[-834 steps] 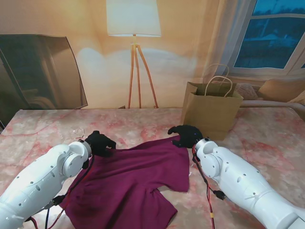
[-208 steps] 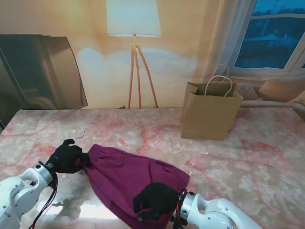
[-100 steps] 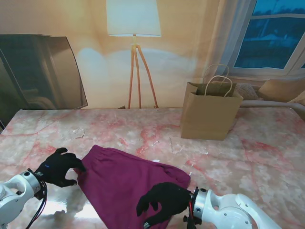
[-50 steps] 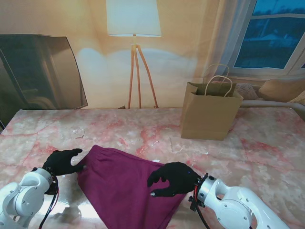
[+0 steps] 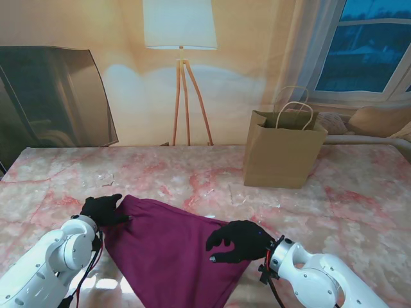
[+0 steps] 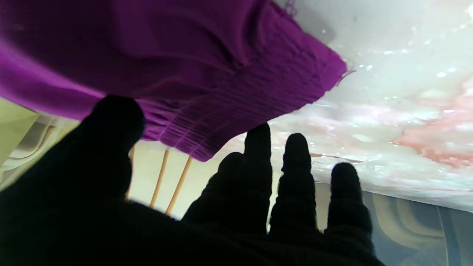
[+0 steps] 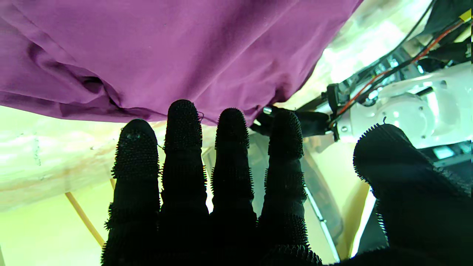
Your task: Fold the socks and the shorts into the kraft paper bag
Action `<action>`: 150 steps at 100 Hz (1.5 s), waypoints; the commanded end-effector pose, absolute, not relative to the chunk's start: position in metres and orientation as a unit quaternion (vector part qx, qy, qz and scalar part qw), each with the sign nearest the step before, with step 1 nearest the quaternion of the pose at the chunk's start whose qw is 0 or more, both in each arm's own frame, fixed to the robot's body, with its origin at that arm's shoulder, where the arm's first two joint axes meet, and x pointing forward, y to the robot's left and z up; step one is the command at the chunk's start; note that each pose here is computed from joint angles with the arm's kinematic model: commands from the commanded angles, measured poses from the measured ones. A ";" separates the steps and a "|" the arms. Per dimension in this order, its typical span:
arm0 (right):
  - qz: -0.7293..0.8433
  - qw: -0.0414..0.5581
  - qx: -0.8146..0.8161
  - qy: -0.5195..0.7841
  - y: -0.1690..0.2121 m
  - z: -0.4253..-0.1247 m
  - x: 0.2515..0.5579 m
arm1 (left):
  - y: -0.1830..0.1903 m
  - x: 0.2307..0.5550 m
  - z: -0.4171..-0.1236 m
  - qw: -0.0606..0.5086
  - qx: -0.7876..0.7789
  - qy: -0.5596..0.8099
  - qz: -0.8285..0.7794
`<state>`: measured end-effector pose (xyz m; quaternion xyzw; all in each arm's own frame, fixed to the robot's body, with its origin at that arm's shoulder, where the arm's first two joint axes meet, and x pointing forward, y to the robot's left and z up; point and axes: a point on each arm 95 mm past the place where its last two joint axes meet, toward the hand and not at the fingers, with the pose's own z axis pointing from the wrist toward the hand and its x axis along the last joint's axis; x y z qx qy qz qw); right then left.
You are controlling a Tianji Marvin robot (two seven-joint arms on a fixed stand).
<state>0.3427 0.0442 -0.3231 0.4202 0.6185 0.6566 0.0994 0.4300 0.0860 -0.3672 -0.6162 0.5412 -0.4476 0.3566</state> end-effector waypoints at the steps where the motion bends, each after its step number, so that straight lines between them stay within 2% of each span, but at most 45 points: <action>1: 0.650 0.102 0.425 0.621 0.042 -0.331 0.341 | 0.083 0.430 -0.371 0.345 -0.629 0.541 -0.438; 62: 0.634 0.098 0.441 0.627 0.037 -0.349 0.347 | 0.065 0.433 -0.396 0.342 -0.616 0.569 -0.424; 85: 0.630 0.100 0.443 0.629 0.035 -0.353 0.347 | 0.062 0.431 -0.397 0.318 -0.631 0.535 -0.463; 108: 0.622 0.096 0.443 0.638 0.032 -0.360 0.352 | 0.061 0.431 -0.392 0.303 -0.650 0.489 -0.497; 150: 0.576 0.055 0.411 0.705 0.034 -0.379 0.366 | 0.071 0.433 -0.367 0.332 -0.636 0.464 -0.520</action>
